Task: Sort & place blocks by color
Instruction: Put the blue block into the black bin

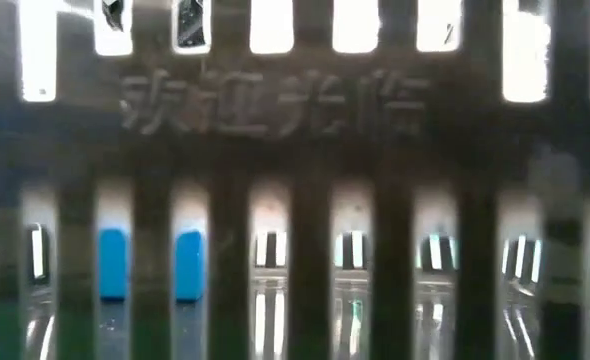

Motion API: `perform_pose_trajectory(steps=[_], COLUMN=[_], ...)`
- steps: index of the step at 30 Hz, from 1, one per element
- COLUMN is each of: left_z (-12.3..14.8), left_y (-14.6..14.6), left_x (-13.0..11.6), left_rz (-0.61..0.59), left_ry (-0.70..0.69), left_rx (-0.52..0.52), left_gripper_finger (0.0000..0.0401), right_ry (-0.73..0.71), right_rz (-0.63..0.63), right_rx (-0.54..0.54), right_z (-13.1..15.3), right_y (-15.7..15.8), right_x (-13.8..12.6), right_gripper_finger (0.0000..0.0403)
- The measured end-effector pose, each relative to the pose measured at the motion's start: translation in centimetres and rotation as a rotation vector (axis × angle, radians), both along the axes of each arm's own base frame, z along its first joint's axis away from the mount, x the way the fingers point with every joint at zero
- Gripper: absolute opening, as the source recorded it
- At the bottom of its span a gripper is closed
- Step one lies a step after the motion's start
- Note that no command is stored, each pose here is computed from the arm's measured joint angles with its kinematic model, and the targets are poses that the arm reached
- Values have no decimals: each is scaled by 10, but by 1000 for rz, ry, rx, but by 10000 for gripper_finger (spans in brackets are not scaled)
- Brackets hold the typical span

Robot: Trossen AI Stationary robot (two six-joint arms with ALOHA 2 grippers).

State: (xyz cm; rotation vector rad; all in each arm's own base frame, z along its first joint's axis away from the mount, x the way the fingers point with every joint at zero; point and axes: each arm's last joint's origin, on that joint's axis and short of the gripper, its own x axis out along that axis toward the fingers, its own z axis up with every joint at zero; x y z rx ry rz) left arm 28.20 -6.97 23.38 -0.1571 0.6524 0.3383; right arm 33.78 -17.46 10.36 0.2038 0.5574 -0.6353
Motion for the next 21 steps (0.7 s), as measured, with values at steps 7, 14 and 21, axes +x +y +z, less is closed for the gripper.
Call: perform_pose_trajectory(steps=[7,14,21], left_z=[0,0,0], left_y=[0,0,0], left_x=[0,0,0], left_rz=[4,4,4], left_ry=[-2,-2,-2], left_rx=[-5,-5,-5], left_gripper_finger=[234,234,234], right_ry=[27,131,202], right_rz=[54,63,64], right_rx=[-14,75,100], right_z=[11,14,13], right_y=[-6,-16,-21], right_x=[10,8,5], right_gripper_finger=[226,226,206])
